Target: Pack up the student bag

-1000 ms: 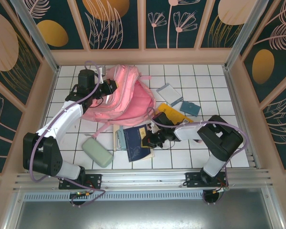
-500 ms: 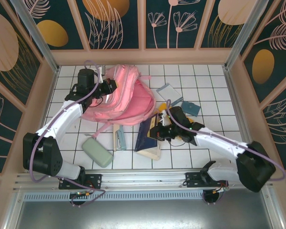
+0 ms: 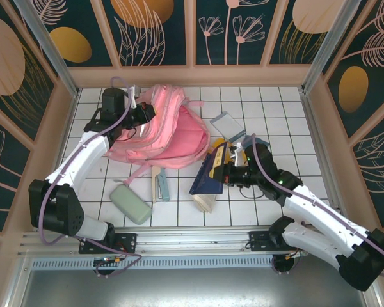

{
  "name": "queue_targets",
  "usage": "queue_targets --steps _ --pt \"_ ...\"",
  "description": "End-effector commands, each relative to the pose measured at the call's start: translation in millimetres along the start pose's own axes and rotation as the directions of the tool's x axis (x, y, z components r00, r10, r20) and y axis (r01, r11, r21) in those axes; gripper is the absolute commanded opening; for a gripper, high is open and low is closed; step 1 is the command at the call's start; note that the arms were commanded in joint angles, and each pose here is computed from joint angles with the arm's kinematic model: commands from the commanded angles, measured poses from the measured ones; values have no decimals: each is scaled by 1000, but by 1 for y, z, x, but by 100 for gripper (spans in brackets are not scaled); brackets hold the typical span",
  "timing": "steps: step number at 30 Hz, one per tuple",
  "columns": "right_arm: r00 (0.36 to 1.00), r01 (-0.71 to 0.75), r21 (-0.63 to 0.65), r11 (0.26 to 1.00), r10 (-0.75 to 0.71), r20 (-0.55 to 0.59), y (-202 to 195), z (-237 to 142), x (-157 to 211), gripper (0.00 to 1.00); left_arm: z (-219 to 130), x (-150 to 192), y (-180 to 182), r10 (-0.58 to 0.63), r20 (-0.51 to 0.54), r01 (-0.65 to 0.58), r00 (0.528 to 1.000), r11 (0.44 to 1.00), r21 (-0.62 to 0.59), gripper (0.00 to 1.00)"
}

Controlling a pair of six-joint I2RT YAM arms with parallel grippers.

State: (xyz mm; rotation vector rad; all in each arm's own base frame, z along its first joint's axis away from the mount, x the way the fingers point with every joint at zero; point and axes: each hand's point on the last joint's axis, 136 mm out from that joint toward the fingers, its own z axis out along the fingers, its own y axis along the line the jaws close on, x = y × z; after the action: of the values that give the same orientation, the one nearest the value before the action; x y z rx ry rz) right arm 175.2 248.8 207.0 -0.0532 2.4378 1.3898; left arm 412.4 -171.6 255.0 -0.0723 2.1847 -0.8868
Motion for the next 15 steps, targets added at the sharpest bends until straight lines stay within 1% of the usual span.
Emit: queue_targets --steps 1,7,11,13,15 --pt "991 102 -35 994 -99 89 32 -17 -28 0 -21 -36 -46 83 93 -95 992 987 131 0" --pt "977 174 -60 983 -164 137 64 -17 -71 0 -25 -38 -55 92 79 -103 993 983 155 0" --pt "957 242 -76 967 -225 182 97 -16 -104 0 -29 -40 -66 86 71 -99 994 976 195 0" --pt "947 273 -96 957 -250 200 110 -12 -118 0 -31 -41 -70 75 72 -89 995 972 218 0" --pt "946 282 -109 953 -258 196 115 1 -131 0 -33 -42 -77 64 70 -80 995 963 259 0"
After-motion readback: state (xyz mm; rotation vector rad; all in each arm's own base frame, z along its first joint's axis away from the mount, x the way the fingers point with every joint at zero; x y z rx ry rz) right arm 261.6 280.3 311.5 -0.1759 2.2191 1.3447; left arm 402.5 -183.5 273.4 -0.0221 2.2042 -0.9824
